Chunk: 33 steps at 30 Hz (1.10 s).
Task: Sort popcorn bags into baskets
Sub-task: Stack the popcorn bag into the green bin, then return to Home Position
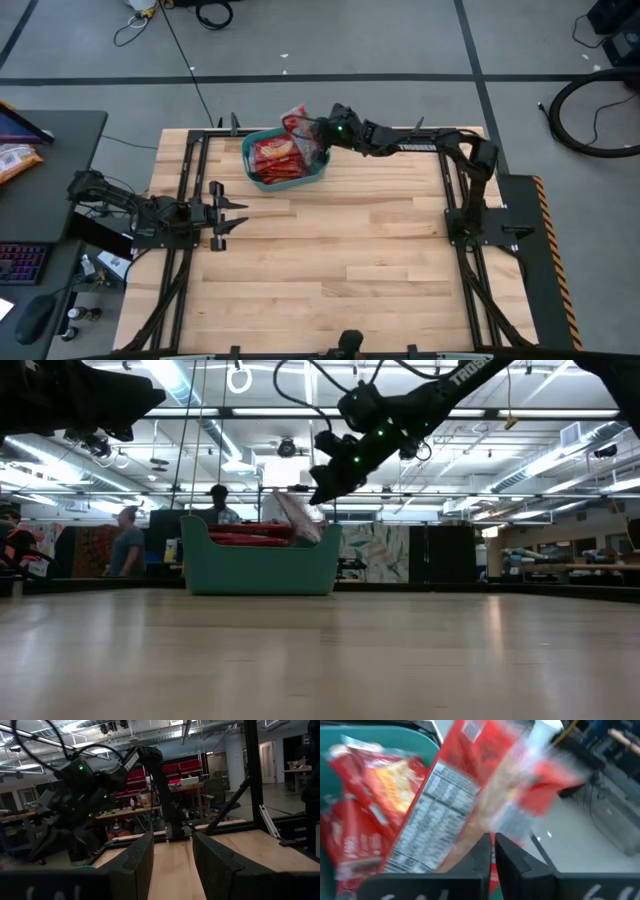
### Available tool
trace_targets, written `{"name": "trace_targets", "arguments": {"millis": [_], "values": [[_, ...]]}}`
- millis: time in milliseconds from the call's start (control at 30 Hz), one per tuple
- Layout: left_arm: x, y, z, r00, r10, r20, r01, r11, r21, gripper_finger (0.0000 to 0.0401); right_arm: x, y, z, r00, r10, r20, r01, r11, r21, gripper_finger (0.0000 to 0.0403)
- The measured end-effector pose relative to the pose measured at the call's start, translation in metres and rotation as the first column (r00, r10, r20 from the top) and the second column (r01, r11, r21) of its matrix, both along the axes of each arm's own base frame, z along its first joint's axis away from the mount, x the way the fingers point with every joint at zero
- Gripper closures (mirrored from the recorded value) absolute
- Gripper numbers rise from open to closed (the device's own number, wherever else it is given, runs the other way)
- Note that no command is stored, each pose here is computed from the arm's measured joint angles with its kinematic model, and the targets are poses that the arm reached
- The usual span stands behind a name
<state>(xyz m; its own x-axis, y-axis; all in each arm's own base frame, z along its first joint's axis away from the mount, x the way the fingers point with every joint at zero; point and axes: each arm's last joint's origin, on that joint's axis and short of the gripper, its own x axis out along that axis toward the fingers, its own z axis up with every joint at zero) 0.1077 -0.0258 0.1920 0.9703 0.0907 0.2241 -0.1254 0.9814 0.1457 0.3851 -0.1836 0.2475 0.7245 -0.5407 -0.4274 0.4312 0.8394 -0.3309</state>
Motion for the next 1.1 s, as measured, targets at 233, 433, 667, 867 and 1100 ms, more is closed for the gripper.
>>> {"name": "trace_targets", "arguments": {"millis": [233, 433, 667, 867, 1100], "values": [[0.0, 0.0, 0.0, 1.0, 0.0, 0.0, 0.0, 1.0, -0.001, 0.0259, -0.014, 0.012, 0.012, 0.998, -0.029, -0.053, 0.033, 0.996, 0.082, 0.033], [0.0, 0.0, 0.0, 1.0, -0.002, 0.0, 0.002, 1.0, -0.007, 0.0259, -0.039, 0.047, 0.036, 0.981, -0.101, -0.163, 0.128, 0.978, 0.163, 0.0323], [0.0, 0.0, 0.0, 1.0, -0.002, 0.0, 0.002, 1.0, -0.008, 0.0259, -0.079, 0.081, 0.025, 0.943, -0.196, -0.271, 0.268, 0.927, 0.262, 0.0325], [0.0, 0.0, 0.0, 1.0, -0.006, 0.004, 0.006, 1.0, -0.027, 0.0259, -0.11, 0.111, 0.002, 0.94, -0.241, -0.24, 0.311, 0.894, 0.321, 0.0325], [0.0, 0.0, 0.0, 1.0, -0.009, 0.006, 0.009, 0.999, -0.04, 0.0259, -0.148, 0.139, -0.011, 0.956, -0.264, -0.126, 0.292, 0.879, 0.378, 0.0325]]}}
